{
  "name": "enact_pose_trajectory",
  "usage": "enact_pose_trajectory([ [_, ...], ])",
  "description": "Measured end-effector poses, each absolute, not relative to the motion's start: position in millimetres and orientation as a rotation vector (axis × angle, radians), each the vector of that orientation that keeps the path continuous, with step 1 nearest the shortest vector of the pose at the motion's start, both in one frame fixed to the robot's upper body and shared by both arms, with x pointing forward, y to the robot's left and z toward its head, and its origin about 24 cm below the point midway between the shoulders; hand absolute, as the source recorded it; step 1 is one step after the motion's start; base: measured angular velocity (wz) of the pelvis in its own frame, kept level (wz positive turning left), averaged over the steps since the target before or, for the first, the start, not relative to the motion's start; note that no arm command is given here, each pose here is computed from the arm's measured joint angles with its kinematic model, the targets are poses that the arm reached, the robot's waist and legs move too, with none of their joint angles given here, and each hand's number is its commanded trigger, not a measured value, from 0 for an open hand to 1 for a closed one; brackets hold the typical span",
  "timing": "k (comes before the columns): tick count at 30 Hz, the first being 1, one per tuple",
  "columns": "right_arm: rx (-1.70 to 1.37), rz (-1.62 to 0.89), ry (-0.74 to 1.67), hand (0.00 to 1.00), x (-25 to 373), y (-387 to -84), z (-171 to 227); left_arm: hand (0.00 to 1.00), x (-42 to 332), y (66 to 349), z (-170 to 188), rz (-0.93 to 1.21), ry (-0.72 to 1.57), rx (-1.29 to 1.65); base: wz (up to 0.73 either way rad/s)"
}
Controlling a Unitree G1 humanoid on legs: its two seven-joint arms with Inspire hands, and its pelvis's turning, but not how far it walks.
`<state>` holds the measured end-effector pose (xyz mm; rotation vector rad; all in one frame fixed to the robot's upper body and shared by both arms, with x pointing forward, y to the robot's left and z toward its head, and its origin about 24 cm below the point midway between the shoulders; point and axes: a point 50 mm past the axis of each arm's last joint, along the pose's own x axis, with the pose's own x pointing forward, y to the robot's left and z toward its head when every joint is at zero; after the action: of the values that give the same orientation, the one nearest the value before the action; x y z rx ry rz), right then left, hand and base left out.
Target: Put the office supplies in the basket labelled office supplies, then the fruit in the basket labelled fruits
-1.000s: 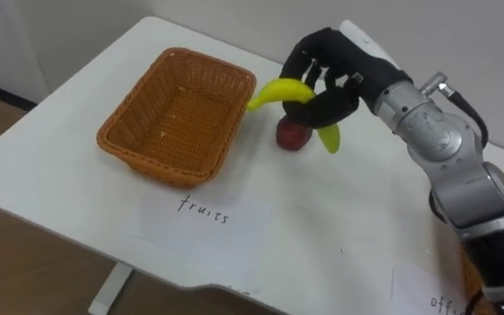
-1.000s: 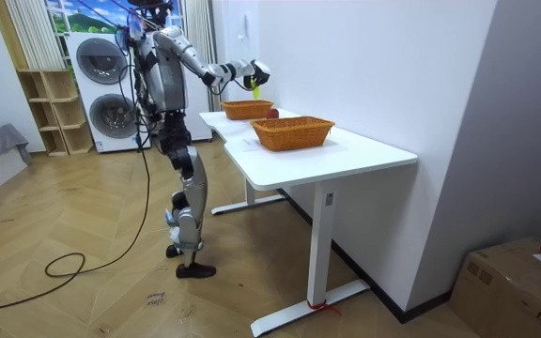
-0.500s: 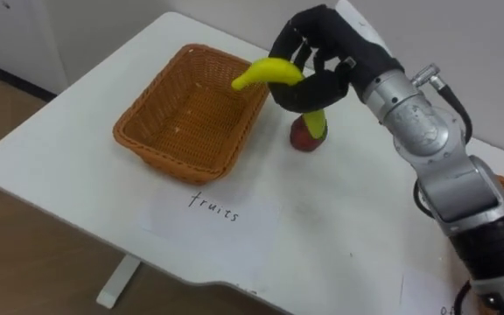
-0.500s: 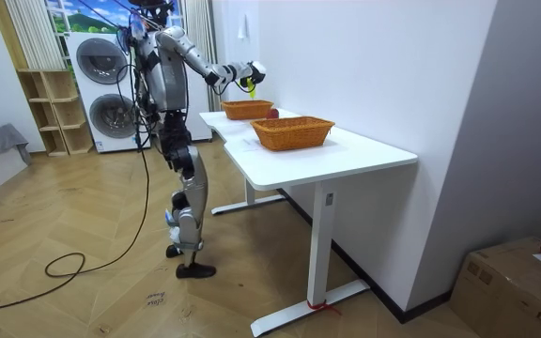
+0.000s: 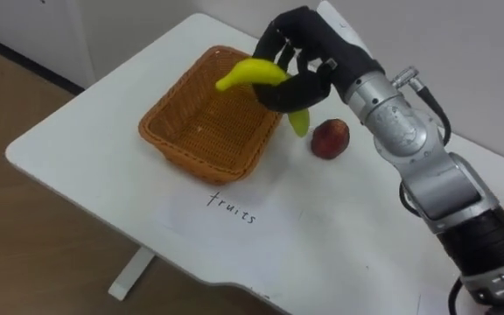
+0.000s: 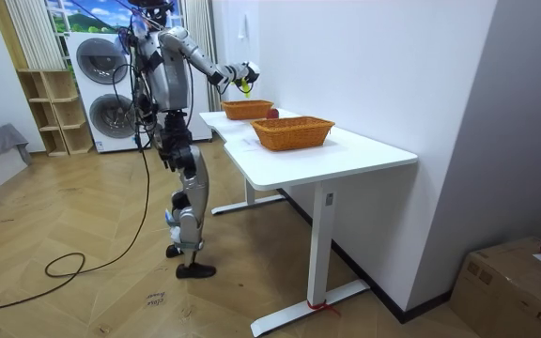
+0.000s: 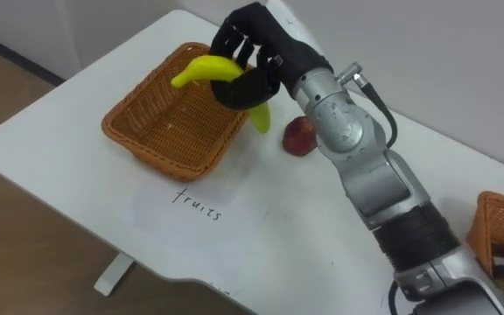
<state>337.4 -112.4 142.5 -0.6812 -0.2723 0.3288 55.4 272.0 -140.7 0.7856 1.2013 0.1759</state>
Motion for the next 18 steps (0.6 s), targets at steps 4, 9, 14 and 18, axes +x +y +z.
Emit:
enact_pose_trajectory([
  [4,-0.669,0.314,-0.261,1.00,340.2,-107.2,135.0,0.00,53.1,271.3,-141.3,0.174,1.207,0.784,0.01],
  [9,-0.670,0.316,-0.230,1.00,341.2,-104.3,125.5,0.00,52.6,271.0,-141.4,0.174,1.208,0.783,0.05],
  [14,-0.647,0.302,-0.227,1.00,341.6,-102.4,123.4,0.00,50.8,270.4,-141.9,0.173,1.213,0.780,0.07],
  [18,-0.633,0.290,-0.235,1.00,341.3,-99.6,123.7,0.00,48.0,270.4,-142.3,0.171,1.221,0.778,0.04],
])
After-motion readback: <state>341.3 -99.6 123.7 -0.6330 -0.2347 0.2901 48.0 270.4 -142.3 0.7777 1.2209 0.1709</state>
